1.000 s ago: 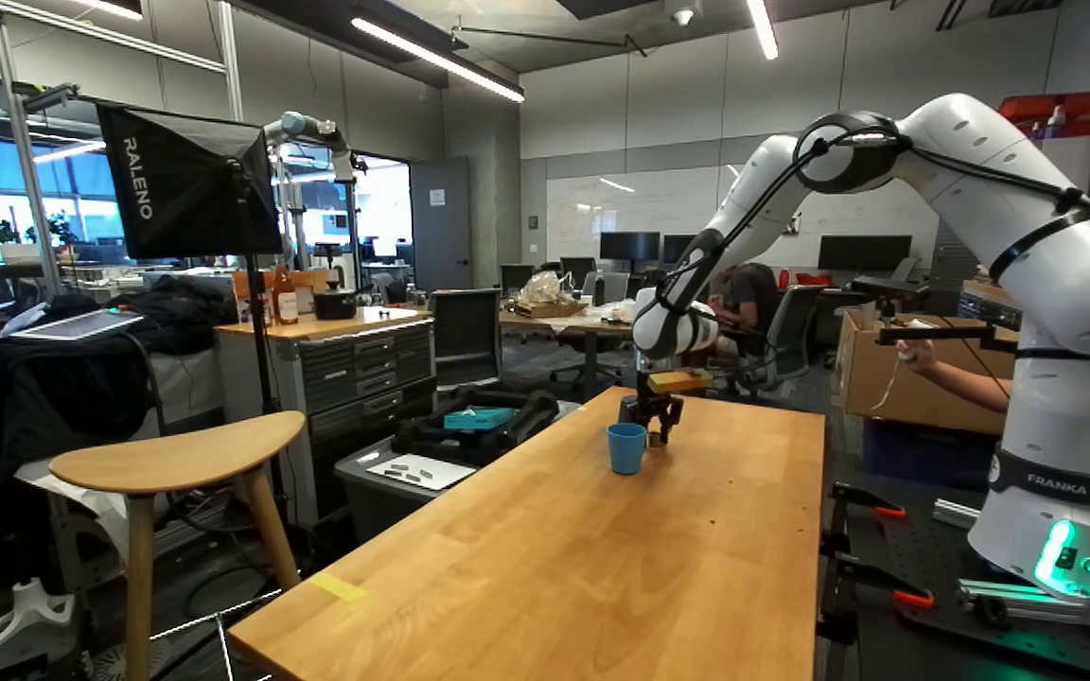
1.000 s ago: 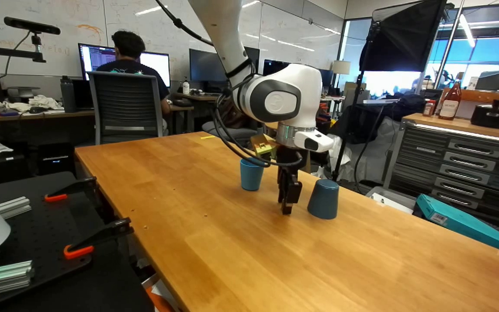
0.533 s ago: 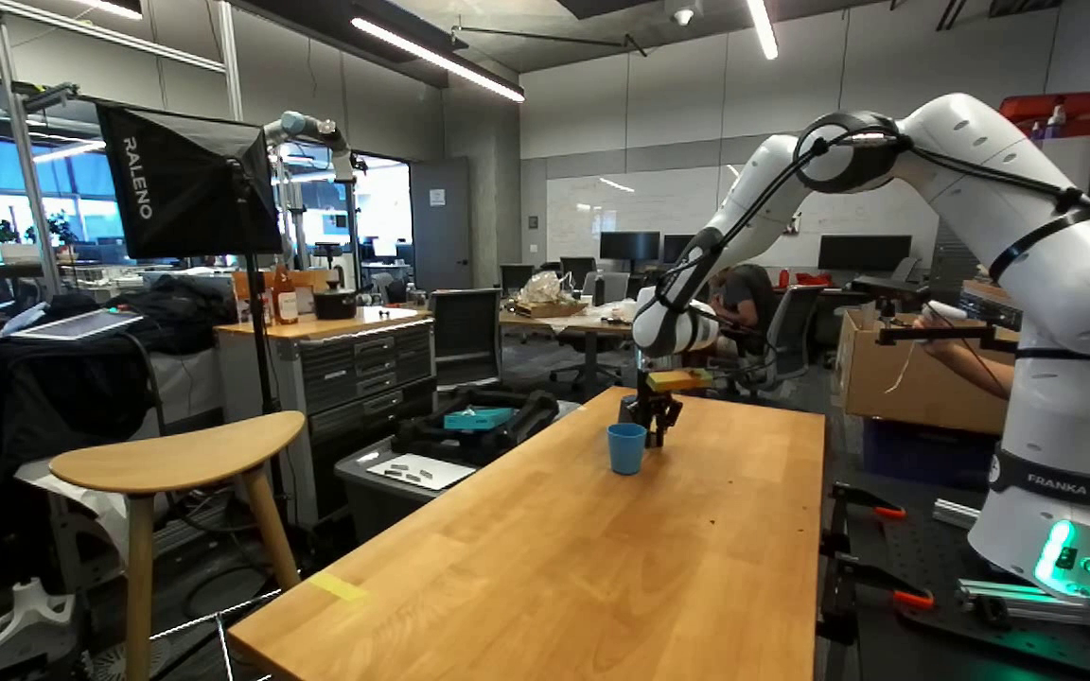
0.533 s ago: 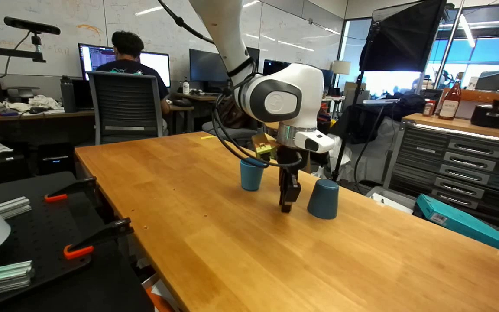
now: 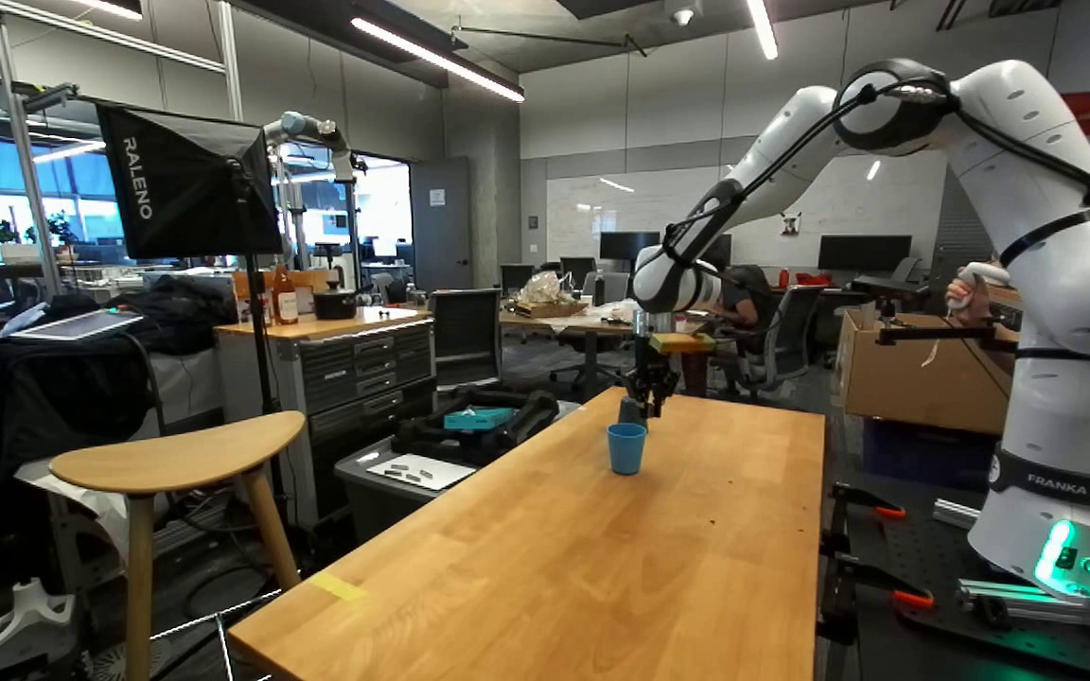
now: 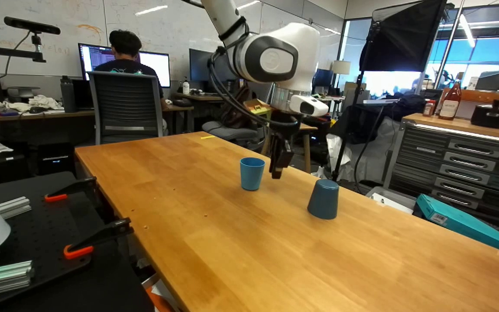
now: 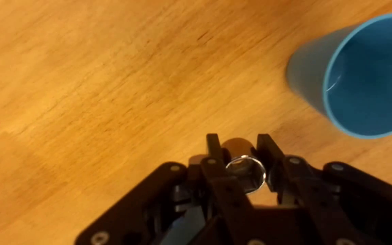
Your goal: Pick the silver object on the table and put it in the blue cup
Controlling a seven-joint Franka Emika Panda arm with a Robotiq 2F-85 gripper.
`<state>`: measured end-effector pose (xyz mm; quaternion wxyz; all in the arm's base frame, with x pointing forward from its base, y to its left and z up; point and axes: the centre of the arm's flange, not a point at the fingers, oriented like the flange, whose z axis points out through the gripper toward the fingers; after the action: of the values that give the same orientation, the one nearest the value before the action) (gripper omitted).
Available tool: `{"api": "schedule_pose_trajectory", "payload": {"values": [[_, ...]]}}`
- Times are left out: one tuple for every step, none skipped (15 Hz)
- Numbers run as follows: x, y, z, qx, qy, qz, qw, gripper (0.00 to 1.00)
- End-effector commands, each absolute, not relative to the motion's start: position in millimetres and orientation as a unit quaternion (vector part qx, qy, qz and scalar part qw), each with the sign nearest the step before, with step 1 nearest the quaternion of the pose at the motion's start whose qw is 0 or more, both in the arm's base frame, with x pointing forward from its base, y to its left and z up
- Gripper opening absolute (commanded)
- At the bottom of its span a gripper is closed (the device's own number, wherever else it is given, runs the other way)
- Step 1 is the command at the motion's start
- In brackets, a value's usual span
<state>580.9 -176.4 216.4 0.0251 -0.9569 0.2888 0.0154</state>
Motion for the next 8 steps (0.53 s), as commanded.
{"api": "schedule_pose_trajectory", "payload": {"values": [[550.6, -143.4, 270.1, -0.964, 0.259, 0.026, 0.057, 0.09], [547.3, -135.2, 275.4, -0.965, 0.254, 0.028, 0.061, 0.09], [545.8, -126.4, 277.7, -0.966, 0.250, 0.028, 0.065, 0.09], [545.8, -118.1, 277.8, -0.966, 0.248, 0.028, 0.067, 0.09], [547.0, -109.7, 273.4, -0.966, 0.248, 0.028, 0.068, 0.09], [548.6, -103.2, 269.5, -0.966, 0.247, 0.027, 0.068, 0.09], [552.9, -97.4, 263.3, -0.966, 0.248, 0.029, 0.067, 0.09], [555.8, -93.2, 257.0, -0.966, 0.248, 0.034, 0.068, 0.09]]}}
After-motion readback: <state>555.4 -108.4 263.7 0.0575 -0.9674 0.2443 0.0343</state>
